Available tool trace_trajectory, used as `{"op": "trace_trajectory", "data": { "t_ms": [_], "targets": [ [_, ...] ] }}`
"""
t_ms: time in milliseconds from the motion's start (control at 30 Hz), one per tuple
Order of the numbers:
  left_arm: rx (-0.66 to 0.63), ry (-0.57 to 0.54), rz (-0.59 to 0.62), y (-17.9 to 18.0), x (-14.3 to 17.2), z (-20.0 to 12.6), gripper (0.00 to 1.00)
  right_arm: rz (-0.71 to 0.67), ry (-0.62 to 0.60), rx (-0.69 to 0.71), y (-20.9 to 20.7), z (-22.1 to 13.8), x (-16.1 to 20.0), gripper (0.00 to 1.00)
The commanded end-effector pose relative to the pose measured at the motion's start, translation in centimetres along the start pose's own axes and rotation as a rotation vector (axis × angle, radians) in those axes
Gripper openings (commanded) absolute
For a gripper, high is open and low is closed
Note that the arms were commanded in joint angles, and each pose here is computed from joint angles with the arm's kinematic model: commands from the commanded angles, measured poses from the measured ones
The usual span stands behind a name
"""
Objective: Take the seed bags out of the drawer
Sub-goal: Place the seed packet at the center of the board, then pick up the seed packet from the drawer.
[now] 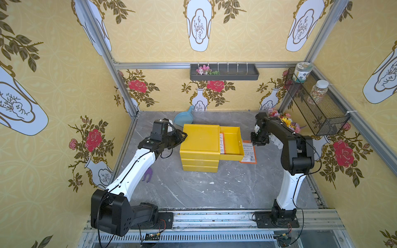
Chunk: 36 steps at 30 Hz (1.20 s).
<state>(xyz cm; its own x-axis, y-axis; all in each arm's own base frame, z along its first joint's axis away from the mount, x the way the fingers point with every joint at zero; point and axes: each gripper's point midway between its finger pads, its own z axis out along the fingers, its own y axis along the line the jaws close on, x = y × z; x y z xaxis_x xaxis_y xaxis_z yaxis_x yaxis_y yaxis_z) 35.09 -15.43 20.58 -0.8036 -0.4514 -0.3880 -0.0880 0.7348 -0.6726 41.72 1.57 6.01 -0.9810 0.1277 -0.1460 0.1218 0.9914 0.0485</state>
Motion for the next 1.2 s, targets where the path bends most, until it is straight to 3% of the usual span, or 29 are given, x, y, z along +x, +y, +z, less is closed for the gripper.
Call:
{"op": "trace_trajectory", "data": {
  "t_ms": [0, 267, 600, 867, 1167],
  "targets": [
    [-0.214, 0.144, -0.077, 5.2, 4.1, 0.1, 0.42, 0.007, -0.037, 0.014, -0.1, -2.0, -0.6, 0.35],
    [-0.215, 0.133, -0.080, 5.1, 3.7, 0.1, 0.43, 0.024, -0.172, -0.063, 2.2, -9.2, -2.5, 0.44],
    [-0.217, 0.123, -0.077, 5.0, 3.5, 0.2, 0.43, -0.010, -0.316, -0.317, 9.7, -19.0, -2.7, 0.51],
    [-0.215, 0.121, -0.075, 4.9, 3.3, 0.3, 0.43, -0.032, -0.272, -0.474, 15.5, -20.9, 0.1, 0.50],
    [-0.212, 0.118, -0.074, 4.9, 3.4, 0.0, 0.44, -0.068, -0.217, -0.520, 19.8, -20.2, 3.5, 0.44]
  ]
}}
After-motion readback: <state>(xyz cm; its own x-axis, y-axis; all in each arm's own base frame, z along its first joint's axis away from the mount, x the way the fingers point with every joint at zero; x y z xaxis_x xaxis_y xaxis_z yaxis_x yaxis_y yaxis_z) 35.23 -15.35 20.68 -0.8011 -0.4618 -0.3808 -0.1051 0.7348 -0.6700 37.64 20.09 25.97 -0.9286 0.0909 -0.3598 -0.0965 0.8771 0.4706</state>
